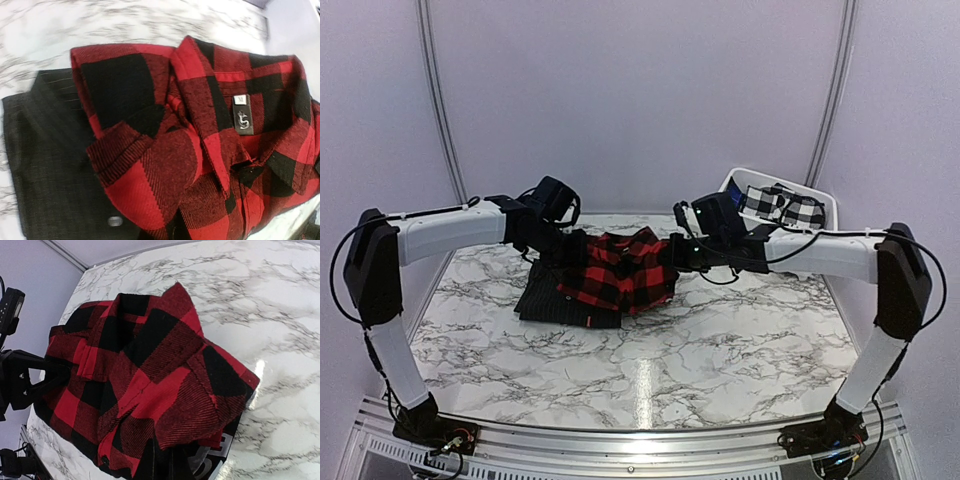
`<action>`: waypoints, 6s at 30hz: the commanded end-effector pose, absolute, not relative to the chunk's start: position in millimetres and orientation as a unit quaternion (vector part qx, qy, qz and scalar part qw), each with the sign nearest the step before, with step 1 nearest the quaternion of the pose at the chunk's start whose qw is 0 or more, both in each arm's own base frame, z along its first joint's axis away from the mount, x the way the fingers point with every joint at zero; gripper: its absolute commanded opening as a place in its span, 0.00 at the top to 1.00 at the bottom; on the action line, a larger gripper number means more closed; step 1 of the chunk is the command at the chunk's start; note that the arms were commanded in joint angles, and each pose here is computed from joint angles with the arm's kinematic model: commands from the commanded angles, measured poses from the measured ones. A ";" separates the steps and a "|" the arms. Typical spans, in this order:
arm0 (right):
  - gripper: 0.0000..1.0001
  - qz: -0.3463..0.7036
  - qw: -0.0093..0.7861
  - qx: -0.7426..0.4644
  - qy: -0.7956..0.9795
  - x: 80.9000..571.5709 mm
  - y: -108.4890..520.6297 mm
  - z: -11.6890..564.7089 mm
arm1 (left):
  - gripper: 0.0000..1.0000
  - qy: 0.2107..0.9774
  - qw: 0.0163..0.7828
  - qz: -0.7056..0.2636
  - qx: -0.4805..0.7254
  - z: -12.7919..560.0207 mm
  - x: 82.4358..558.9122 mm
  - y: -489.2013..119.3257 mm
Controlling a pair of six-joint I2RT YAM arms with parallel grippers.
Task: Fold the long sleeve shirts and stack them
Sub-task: Place the square-folded shirt on the square-folded shirt, then smooth out the square-folded shirt, then move the square-folded shirt to the corner of the board.
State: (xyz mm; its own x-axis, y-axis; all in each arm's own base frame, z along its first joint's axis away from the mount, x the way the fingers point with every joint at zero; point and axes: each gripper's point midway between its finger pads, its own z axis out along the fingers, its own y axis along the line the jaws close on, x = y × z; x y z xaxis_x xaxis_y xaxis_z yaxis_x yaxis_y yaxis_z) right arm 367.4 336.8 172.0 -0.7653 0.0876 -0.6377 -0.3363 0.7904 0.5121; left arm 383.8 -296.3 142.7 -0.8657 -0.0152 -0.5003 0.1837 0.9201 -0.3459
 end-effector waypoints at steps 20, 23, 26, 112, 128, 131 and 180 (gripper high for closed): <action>1.00 0.389 0.311 -0.137 0.856 364.8 467.5 194.0 | 1.00 0.954 0.247 -0.168 -0.019 148.5 394.3 -170.6; 1.00 0.386 0.302 -0.138 0.861 363.6 467.6 183.2 | 1.00 0.960 0.232 -0.155 -0.029 132.8 394.0 -162.1; 1.00 0.370 0.294 -0.136 0.871 362.6 460.7 163.2 | 1.00 0.967 0.209 -0.141 -0.032 109.8 393.4 -158.1; 0.04 0.228 0.356 -0.092 0.902 325.0 293.7 157.8 | 0.47 0.958 0.193 -0.210 -0.032 69.4 273.0 -364.7; 0.03 0.230 0.355 -0.075 0.903 312.2 278.1 149.4 | 0.48 0.948 0.241 -0.126 -0.166 16.4 306.4 -339.4; 0.03 0.229 0.354 -0.075 0.904 312.1 277.6 148.9 | 0.48 0.943 0.250 -0.115 -0.188 16.0 321.8 -324.0; 0.02 0.207 0.370 -0.068 0.903 319.0 270.9 160.6 | 0.44 0.924 0.315 -0.161 -0.142 96.8 484.2 -177.8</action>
